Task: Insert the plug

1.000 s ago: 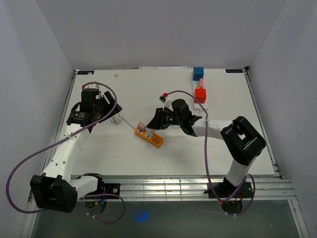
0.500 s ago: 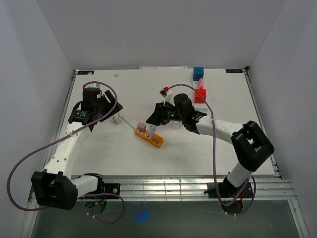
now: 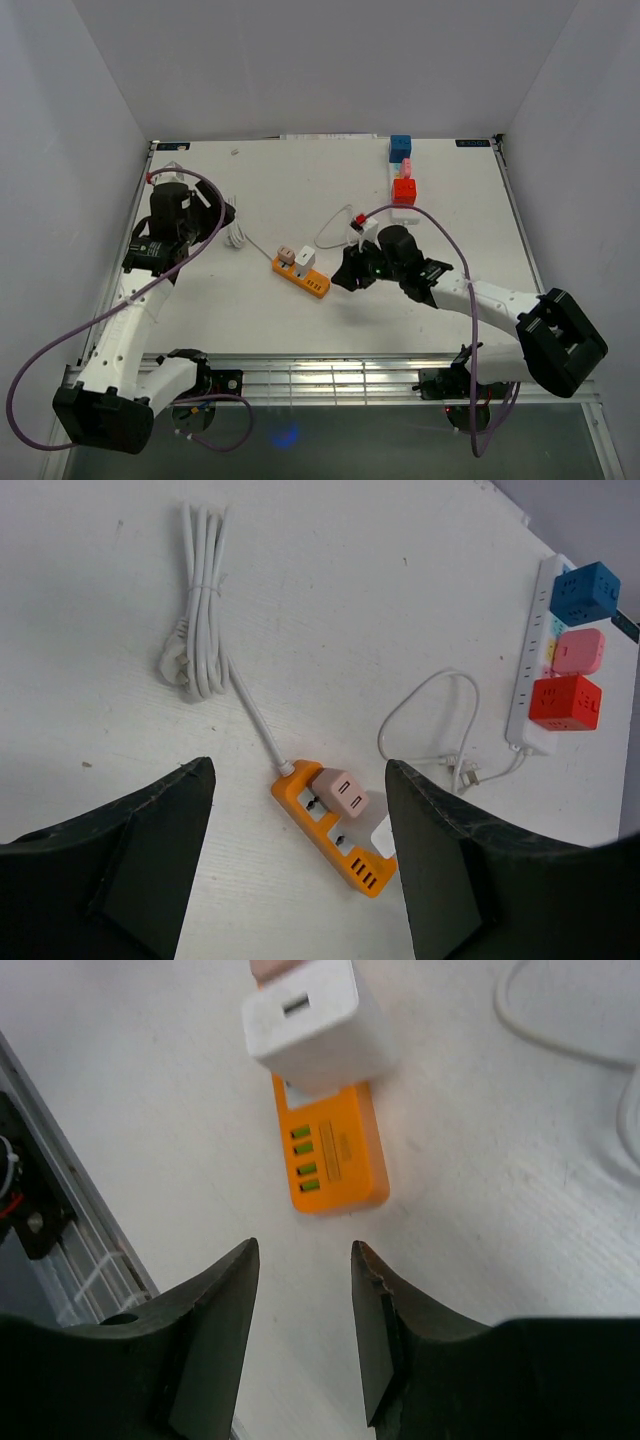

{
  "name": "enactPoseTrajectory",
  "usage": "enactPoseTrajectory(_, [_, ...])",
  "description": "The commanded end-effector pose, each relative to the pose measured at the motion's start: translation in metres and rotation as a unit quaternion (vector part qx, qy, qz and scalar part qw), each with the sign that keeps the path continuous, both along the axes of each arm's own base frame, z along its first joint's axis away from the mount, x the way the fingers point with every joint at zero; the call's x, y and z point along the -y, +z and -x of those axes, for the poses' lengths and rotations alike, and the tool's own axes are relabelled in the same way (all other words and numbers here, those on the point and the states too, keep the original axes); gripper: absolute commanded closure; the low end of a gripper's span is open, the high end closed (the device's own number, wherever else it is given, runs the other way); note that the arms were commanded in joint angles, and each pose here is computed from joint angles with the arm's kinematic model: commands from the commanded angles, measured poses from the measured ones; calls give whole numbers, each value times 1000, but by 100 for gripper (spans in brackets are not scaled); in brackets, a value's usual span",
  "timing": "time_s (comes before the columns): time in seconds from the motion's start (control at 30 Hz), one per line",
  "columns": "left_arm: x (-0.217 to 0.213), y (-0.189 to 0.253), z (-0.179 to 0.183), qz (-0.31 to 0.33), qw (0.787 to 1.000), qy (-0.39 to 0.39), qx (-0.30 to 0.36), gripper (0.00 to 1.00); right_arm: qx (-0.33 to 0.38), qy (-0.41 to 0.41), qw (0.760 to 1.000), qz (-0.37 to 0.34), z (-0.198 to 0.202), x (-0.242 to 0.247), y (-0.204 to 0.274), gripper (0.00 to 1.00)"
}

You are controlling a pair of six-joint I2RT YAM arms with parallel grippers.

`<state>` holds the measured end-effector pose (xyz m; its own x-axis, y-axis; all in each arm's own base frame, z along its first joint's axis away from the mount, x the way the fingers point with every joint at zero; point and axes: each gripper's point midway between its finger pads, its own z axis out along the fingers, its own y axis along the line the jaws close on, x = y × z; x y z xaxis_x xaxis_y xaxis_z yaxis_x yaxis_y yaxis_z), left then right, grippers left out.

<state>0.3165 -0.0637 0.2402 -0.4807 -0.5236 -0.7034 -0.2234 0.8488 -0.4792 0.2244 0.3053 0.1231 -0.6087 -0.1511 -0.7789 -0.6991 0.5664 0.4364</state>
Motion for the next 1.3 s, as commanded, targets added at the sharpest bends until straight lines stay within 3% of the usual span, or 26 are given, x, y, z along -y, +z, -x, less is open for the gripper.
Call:
enactPoseTrajectory(0.0, [-15,31,8,-15,998,28,53,20,9,-10,999,33,15,21,-19,52])
enactPoseTrajectory(0.27, [-25,38,22,-26,996,42,77,21,-13,-14,998,66,33,22,-61,54])
enactPoseTrajectory(0.5, [-26,37,23,-36,996,40,72,21,-18,-2,997,76,-6,-31,-78,55])
enactPoseTrajectory(0.67, [-28,37,24,-43,996,42,68,21,-2,0,999,50,-52,-78,-60,56])
enactPoseTrajectory(0.9, [-22,35,24,-36,997,25,69,21,49,3,999,14,-64,-85,-10,54])
enactPoseTrajectory(1.03, [-11,33,22,-32,997,-8,74,20,90,-12,996,23,-54,-55,6,45])
enactPoseTrajectory(1.27, [13,36,33,-8,989,-82,121,16,183,-83,979,32,-36,17,42,7])
